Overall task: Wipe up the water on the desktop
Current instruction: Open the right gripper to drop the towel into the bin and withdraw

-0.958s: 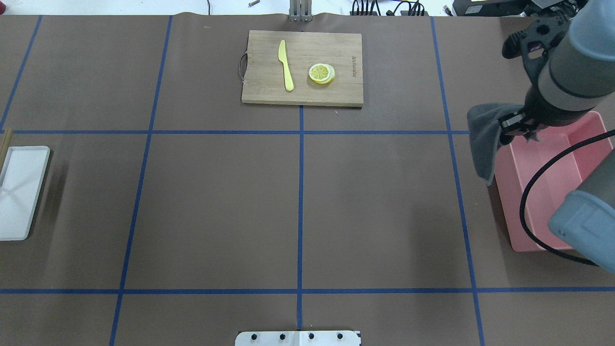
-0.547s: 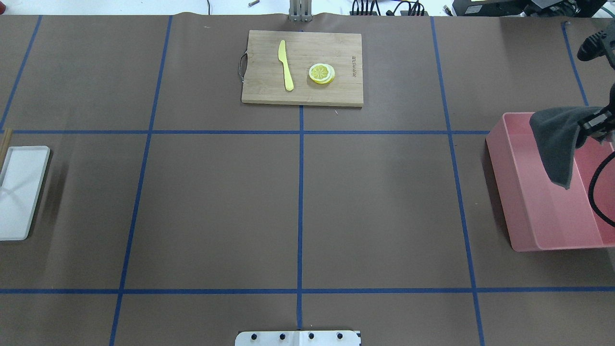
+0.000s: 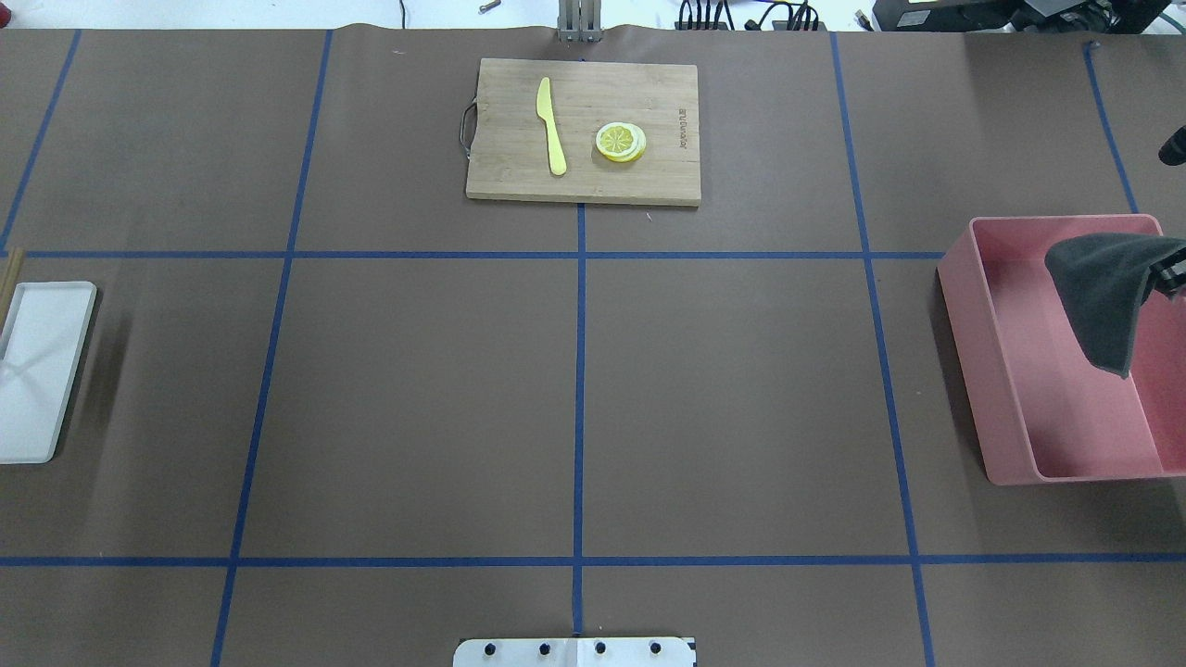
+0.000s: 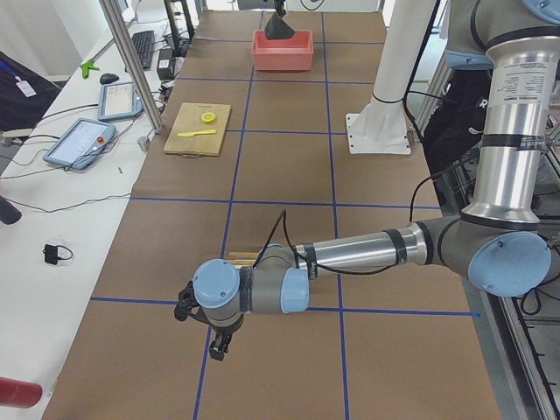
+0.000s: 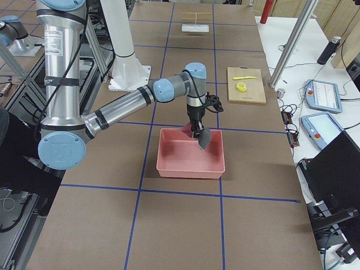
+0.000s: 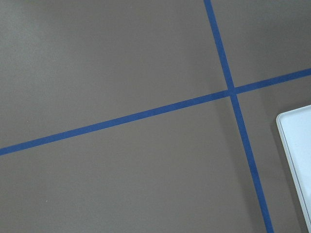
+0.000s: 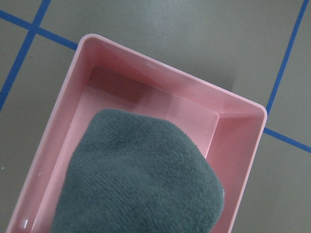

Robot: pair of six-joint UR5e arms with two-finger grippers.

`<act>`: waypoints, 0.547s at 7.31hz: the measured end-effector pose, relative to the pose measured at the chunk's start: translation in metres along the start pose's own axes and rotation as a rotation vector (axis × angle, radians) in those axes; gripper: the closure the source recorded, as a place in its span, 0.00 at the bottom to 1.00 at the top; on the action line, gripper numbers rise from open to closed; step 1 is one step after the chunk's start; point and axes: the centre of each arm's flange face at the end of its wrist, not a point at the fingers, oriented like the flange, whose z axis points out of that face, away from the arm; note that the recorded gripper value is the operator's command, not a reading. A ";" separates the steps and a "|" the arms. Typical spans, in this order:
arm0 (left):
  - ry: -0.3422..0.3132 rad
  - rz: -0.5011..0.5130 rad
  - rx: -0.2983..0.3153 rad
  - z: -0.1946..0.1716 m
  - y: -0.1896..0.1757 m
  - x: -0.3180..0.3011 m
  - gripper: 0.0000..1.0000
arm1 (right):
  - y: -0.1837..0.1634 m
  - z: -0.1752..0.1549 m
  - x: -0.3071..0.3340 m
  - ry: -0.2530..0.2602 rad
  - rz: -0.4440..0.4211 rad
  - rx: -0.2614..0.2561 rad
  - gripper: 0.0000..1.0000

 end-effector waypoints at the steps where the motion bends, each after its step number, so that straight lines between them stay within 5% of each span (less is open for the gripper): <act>1: 0.000 -0.001 -0.001 0.000 0.001 0.000 0.01 | 0.000 0.005 0.004 -0.013 0.003 0.009 0.00; 4: 0.001 -0.004 -0.003 0.002 0.004 -0.002 0.01 | 0.007 0.003 0.020 -0.025 0.037 0.017 0.00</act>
